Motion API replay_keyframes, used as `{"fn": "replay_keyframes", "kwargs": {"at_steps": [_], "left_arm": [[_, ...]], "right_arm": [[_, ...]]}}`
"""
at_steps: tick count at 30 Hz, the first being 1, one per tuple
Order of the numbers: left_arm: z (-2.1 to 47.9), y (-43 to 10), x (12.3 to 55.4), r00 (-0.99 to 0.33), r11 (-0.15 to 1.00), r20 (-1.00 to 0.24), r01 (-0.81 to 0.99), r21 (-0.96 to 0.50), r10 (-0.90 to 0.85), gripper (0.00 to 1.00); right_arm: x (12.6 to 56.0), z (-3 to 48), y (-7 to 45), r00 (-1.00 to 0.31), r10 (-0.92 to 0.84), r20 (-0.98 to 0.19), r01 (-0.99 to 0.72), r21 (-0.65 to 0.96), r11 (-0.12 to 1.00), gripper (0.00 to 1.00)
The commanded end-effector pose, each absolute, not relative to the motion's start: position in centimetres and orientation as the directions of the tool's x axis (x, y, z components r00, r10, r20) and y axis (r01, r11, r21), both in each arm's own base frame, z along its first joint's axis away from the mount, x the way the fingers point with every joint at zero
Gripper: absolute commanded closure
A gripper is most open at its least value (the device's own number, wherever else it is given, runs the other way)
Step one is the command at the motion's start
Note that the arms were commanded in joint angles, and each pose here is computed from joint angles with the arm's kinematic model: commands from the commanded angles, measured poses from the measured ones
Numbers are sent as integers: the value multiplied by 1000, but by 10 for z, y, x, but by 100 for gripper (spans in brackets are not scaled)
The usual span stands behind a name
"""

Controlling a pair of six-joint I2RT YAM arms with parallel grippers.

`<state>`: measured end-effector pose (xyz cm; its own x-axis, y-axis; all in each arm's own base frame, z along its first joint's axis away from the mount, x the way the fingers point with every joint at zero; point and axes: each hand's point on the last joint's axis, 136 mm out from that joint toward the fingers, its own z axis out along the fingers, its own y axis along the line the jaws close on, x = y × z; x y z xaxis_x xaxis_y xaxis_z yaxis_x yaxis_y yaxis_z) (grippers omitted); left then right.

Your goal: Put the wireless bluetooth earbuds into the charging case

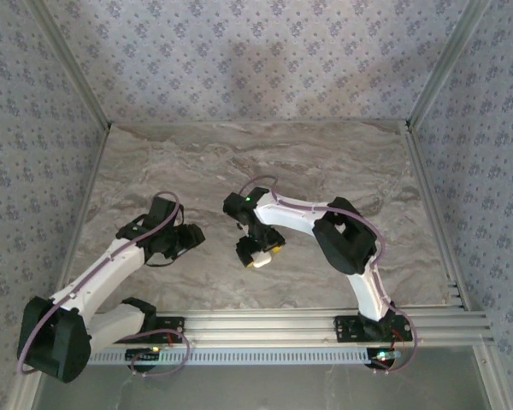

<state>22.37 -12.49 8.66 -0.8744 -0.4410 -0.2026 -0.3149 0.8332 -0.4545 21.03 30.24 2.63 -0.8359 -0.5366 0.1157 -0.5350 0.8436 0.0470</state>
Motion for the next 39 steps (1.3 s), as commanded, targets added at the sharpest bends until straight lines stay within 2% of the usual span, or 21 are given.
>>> {"fn": "replay_keyframes", "kwargs": {"at_steps": [1, 9, 16, 23, 27, 31, 36, 39], "left_arm": [[89, -125, 224, -872, 825, -192, -325, -463, -451, 48], [88, -125, 224, -872, 826, -193, -324, -461, -449, 48], [89, -126, 226, -874, 828, -200, -314, -464, -444, 49], [98, -131, 233, -877, 837, -260, -238, -493, -403, 49], [122, -140, 248, -838, 837, -420, -76, -542, -348, 51], [159, -154, 262, -725, 818, -632, 169, -549, -274, 52], [206, -179, 258, -462, 757, -871, 505, -414, -169, 53], [223, -190, 247, -294, 719, -947, 630, -294, -129, 53]], "right_arm": [[208, 21, 298, -851, -506, 141, -509, 18, 861, 18], [208, 11, 298, -864, -482, 147, -484, 26, 875, 20], [210, 12, 295, -877, -463, 130, -465, 21, 885, 32], [219, 40, 292, -918, -396, 23, -395, 57, 917, 38], [239, 82, 296, -956, -259, -140, -285, 213, 935, 39], [265, 134, 299, -951, -62, -303, -198, 442, 875, 40], [283, 180, 286, -906, 110, -408, -174, 598, 783, 41], [285, 202, 282, -886, 150, -439, -194, 644, 740, 41]]}}
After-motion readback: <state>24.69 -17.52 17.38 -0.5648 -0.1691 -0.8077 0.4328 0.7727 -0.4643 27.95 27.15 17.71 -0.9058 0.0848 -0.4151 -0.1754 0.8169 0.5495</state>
